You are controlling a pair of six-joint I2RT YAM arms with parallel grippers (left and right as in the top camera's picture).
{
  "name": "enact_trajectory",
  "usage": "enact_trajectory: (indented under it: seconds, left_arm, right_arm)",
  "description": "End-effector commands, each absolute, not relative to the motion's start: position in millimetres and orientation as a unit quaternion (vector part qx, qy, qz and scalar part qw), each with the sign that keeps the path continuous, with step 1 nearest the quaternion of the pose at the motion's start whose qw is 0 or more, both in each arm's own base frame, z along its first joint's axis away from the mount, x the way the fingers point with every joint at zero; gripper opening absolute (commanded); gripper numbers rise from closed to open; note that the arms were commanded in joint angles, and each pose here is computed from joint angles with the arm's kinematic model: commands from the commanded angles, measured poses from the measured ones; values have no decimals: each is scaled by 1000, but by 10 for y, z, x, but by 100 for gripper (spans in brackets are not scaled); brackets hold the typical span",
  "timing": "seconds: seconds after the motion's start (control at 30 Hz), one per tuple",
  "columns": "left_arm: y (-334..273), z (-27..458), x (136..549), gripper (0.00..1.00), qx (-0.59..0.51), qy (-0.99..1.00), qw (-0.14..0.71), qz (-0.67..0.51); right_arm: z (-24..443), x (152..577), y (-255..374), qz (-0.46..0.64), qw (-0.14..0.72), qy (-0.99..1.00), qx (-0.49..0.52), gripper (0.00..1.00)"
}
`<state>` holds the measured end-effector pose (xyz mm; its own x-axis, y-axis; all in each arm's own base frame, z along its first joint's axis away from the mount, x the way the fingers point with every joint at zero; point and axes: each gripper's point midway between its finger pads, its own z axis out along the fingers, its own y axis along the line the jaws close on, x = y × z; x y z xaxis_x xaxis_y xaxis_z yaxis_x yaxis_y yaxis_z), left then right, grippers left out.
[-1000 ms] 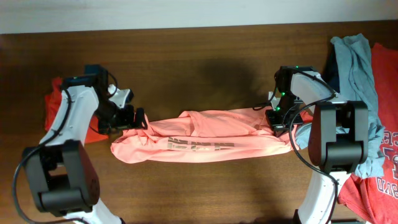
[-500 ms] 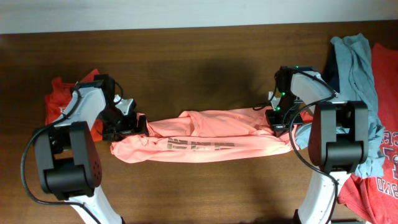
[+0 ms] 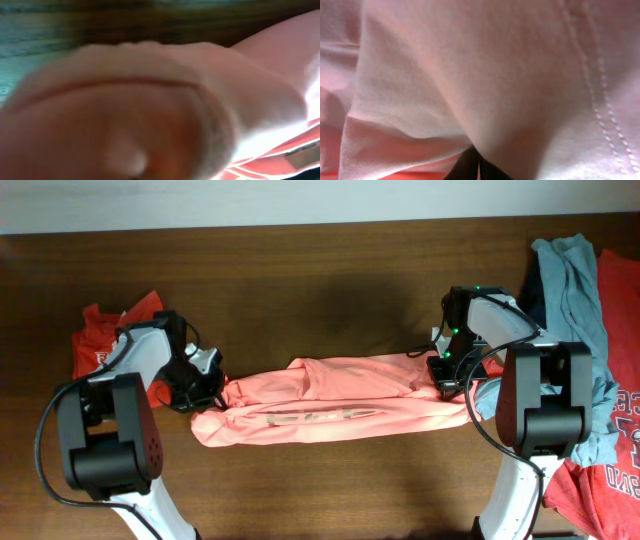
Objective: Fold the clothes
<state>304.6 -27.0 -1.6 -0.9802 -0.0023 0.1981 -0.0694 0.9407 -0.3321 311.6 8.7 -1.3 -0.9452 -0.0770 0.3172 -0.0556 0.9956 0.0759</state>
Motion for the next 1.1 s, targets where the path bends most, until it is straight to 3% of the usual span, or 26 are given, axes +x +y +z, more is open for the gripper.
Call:
enact_trajectory:
  seconds: [0.0,0.1,0.43,0.57,0.77,1.07]
  left_arm:
    - [-294,-106,2959,1,7,-977,123,176]
    - [-239,0,3010,1,6,-980,116,164]
    - [562,669,3201,1,92,-993,14,75]
    - [747,898,3215,1,128,-989,-20,71]
    - [92,1346,3234,1,79,-981,-19,175]
    - [-709,1384,3302,1,-16,-982,-22,187]
  right_arm:
    - [-33,3056,37,-30,173,-984,23,5]
    - [81,3140,73,-41,166,-985,22,5]
    - [1082,3858,222,-82,54,-995,24,9]
    - [1181,3872,178,-69,49,-996,27,10]
    - [1178,3860,153,-62,52,-996,27,10]
    - [1180,3838,153,-62,56,-996,27,9]
